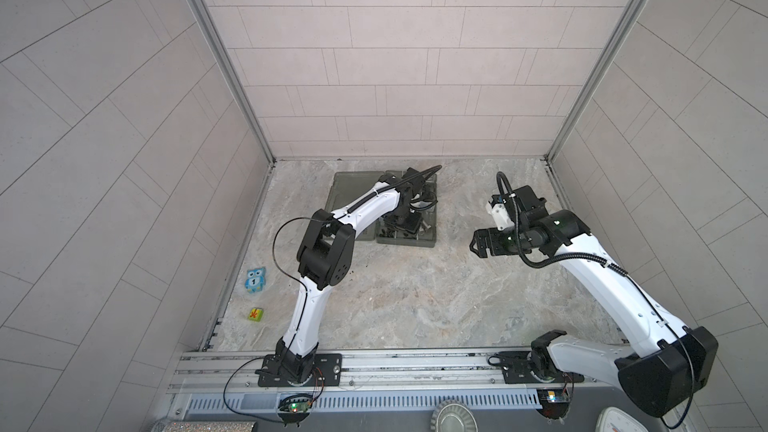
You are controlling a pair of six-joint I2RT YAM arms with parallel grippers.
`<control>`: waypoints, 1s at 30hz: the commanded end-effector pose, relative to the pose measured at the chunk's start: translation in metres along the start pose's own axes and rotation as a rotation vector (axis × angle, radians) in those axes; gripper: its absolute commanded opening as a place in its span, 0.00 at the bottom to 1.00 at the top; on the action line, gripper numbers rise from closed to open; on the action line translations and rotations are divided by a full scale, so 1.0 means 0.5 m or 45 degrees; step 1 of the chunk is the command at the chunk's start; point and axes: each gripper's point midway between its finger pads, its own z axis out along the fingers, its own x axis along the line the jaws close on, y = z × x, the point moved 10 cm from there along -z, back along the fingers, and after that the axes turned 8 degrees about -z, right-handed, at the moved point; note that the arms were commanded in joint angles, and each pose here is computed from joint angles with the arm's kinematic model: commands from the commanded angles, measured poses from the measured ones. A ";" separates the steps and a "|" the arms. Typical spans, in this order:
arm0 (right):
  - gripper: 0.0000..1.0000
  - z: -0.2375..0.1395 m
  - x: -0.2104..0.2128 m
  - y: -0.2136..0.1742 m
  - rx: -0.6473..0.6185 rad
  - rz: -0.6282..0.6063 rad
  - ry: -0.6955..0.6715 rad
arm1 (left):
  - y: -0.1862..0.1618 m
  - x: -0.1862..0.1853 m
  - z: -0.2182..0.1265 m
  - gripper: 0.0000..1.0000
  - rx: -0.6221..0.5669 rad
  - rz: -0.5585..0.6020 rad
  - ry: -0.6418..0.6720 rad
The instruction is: Sort the screws and nuts into containers
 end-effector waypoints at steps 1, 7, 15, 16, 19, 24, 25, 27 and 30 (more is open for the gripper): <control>0.99 -0.001 -0.003 0.016 -0.020 -0.020 -0.020 | 0.006 0.012 -0.027 0.85 -0.042 -0.009 0.028; 0.99 0.011 -0.010 0.034 -0.072 -0.021 -0.054 | 0.006 0.043 -0.134 1.00 -0.305 -0.059 -0.001; 0.99 0.042 -0.045 0.049 -0.185 -0.001 -0.183 | -0.045 0.180 -0.317 1.00 -0.773 -0.294 0.026; 0.99 0.048 -0.053 0.051 -0.201 -0.010 -0.230 | -0.058 0.204 -0.327 1.00 -0.812 -0.326 0.099; 1.00 0.065 -0.078 0.049 -0.261 -0.032 -0.396 | -0.099 0.281 -0.333 1.00 -0.834 -0.394 0.192; 1.00 0.087 -0.115 0.033 -0.545 -0.104 -0.685 | -0.187 0.412 -0.307 1.00 -0.900 -0.627 0.291; 1.00 0.095 -0.123 0.026 -0.600 -0.122 -0.737 | -0.203 0.433 -0.296 1.00 -0.913 -0.677 0.302; 1.00 0.107 -0.139 0.019 -0.661 -0.144 -0.819 | -0.225 0.458 -0.270 1.00 -0.906 -0.731 0.335; 1.00 0.134 -0.167 0.012 -0.648 -0.133 -0.988 | -0.240 0.476 -0.225 0.98 -0.911 -0.734 0.412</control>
